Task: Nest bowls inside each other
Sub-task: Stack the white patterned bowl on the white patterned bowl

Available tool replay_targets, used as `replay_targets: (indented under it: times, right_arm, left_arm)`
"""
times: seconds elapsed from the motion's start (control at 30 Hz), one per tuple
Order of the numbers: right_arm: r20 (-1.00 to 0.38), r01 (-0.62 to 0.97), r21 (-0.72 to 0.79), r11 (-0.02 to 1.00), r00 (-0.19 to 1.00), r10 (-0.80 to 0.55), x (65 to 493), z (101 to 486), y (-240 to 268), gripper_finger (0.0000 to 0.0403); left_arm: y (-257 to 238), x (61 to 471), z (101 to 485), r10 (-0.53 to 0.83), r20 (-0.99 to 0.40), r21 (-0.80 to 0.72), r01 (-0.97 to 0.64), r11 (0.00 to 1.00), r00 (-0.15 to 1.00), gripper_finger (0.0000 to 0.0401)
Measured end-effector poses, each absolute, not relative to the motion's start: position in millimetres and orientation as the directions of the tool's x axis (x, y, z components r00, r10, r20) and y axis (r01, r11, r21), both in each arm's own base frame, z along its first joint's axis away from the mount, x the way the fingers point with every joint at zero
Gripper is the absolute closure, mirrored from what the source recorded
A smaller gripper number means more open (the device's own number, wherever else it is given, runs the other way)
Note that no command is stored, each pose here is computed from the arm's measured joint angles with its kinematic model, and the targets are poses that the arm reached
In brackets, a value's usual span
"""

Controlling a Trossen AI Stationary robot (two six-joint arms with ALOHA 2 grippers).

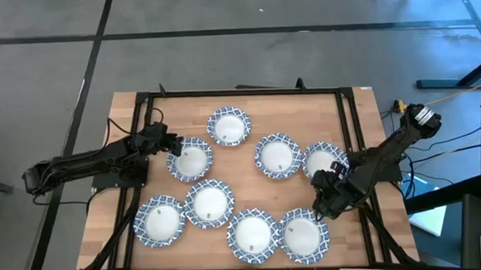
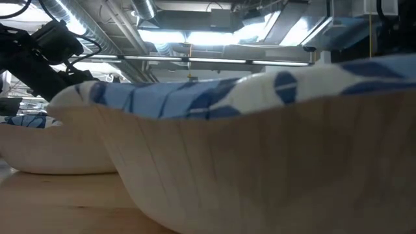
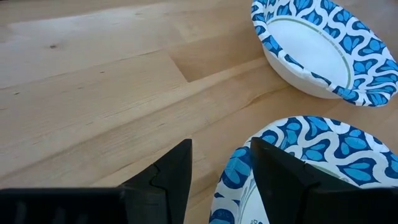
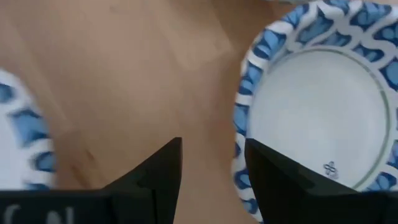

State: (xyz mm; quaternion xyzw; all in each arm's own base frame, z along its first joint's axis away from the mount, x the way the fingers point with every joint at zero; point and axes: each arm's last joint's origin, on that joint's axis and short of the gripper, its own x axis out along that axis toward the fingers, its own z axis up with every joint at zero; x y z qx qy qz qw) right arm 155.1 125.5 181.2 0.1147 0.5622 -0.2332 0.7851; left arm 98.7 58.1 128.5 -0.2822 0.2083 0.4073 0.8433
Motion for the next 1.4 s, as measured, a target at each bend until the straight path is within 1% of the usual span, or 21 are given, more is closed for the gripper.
replay_targets:
  times: [0.37, 0.47, 0.57, 0.67, 0.97, 1.03, 1.23, 1.4]
  right_arm:
    - [-0.951, 0.539, -0.119, 0.834, 0.18, -0.252, 148, 161, 112, 0.0227]
    - [-0.951, 0.55, -0.128, 0.825, 0.169, -0.26, 148, 159, 109, 0.0234]
    - [-0.951, 0.566, -0.135, 0.813, 0.158, -0.267, 149, 156, 104, 0.0251]
    - [-0.951, 0.575, -0.137, 0.806, 0.152, -0.271, 149, 154, 101, 0.0277]
    - [-0.951, 0.587, -0.122, 0.8, 0.162, -0.263, 152, 152, 99, 0.0377]
    - [-0.951, 0.588, -0.109, 0.801, 0.172, -0.256, 153, 152, 100, 0.0393]
    - [-0.957, 0.594, -0.097, 0.799, 0.166, -0.24, 152, 154, 100, 0.0392]
    - [-0.958, 0.589, -0.122, 0.799, 0.141, -0.251, 157, 172, 103, 0.0398]
  left_arm:
    - [58, 99, 128, 0.569, -0.581, -0.306, -0.805, 0.509, 0.581, 0.0244]
    - [58, 99, 128, 0.571, -0.581, -0.305, -0.805, 0.508, 0.58, 0.0244]
    - [58, 99, 128, 0.573, -0.581, -0.304, -0.807, 0.507, 0.579, 0.0244]
    - [58, 99, 128, 0.574, -0.58, -0.303, -0.807, 0.507, 0.578, 0.0244]
    - [58, 99, 128, 0.574, -0.58, -0.303, -0.807, 0.507, 0.578, 0.0244]
    - [58, 99, 128, 0.573, -0.58, -0.303, -0.807, 0.507, 0.578, 0.0244]
    - [58, 99, 128, 0.573, -0.58, -0.303, -0.807, 0.507, 0.578, 0.0244]
    - [58, 99, 128, 0.573, -0.58, -0.303, -0.807, 0.507, 0.578, 0.0244]
